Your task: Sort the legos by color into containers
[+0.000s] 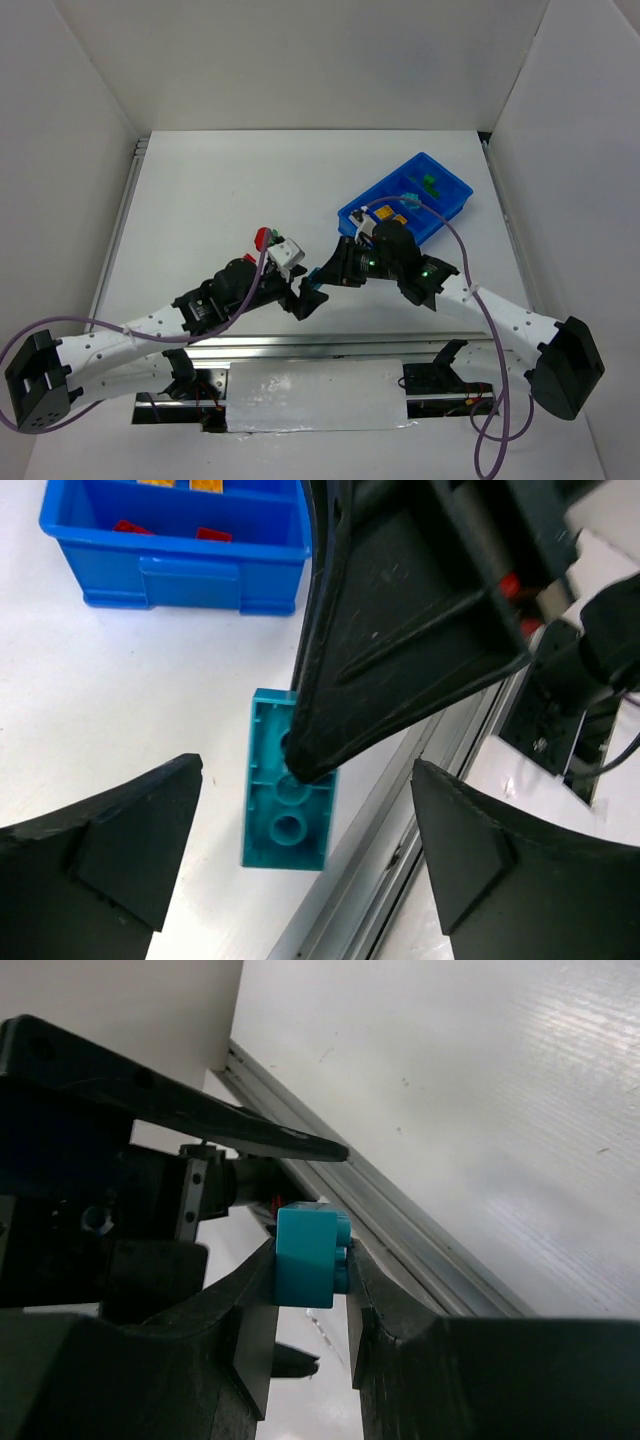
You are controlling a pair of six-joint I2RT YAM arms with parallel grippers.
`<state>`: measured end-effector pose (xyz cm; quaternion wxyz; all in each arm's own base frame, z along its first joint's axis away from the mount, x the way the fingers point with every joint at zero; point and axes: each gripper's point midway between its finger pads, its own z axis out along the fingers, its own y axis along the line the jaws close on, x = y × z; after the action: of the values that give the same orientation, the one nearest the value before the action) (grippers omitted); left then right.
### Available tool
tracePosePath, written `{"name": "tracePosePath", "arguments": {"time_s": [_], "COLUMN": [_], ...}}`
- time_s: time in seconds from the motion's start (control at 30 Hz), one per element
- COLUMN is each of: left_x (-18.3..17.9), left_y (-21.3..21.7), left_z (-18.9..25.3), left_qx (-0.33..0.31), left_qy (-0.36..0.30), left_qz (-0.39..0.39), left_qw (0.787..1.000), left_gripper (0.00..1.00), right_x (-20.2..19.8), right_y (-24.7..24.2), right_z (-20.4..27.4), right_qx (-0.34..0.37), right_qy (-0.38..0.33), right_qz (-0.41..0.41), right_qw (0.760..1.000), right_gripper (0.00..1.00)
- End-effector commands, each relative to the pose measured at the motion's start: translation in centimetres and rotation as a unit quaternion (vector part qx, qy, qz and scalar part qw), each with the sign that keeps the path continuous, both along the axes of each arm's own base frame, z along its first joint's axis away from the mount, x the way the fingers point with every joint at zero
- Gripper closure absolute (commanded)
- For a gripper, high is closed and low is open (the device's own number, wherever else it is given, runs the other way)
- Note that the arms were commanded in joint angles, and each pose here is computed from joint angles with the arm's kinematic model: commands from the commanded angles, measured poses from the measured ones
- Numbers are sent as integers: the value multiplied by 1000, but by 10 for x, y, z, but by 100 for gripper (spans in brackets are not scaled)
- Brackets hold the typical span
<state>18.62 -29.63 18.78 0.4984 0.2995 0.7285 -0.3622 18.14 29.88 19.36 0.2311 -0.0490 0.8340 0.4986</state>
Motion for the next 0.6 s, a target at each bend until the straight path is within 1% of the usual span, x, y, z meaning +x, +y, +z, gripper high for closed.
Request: {"name": "tracePosePath", "arguments": {"time_s": [0.0,0.03,0.1,0.13,0.17,0.2,0.23,0.27,0.3,0.33,0.37,0.4,0.43,0.47,0.5,0.53,0.57], "left_x": [13,17,34,37,43,52,55,60,63,62,62,61,59,58,57,54,52], "left_y": [-3,1,14,22,29,45,52,57,65,69,70,70,73,74,75,77,79], "left_z": [51,51,55,46,43,40,36,39,38,34,33,32,30,30,28,30,28], "left_qx": [-58,-55,-54,-36,-28,-14,-3,3,9,26,33,38,44,45,49,46,49], "left_qy": [-28,-24,-12,3,12,24,32,36,41,46,48,49,50,52,52,51,52], "left_qz": [40,58,125,151,181,237,261,283,310,315,316,314,313,312,311,307,306], "left_qw": [997,997,991,988,983,971,965,958,950,948,947,947,947,947,948,949,949], "left_gripper": [0,1,1,1,0,0,0,0,1,0,0,1,1,0,1,1,1], "right_x": [26,36,65,87,101,127,145,161,175,200,209,223,235,254,263,273,294], "right_y": [-4,-10,-25,-49,-61,-84,-105,-115,-130,-156,-167,-175,-185,-201,-207,-214,-226], "right_z": [21,19,20,12,11,11,12,23,10,11,23,11,10,30,6,6,3], "right_qx": [-12,-28,-70,-111,-132,-155,-172,-171,-195,-210,-207,-224,-232,-233,-268,-277,-293], "right_qy": [-57,-64,-87,-86,-92,-86,-87,-90,-71,-67,-77,-66,-63,-79,-53,-51,-50], "right_qz": [-49,-71,-122,-178,-203,-253,-298,-321,-344,-392,-413,-426,-439,-466,-465,-472,-486], "right_qw": [997,995,986,974,966,951,935,927,916,893,884,874,866,850,842,835,822], "right_gripper": [100,100,100,100,100,100,100,100,100,100,100,100,100,100,100,100,100]}}
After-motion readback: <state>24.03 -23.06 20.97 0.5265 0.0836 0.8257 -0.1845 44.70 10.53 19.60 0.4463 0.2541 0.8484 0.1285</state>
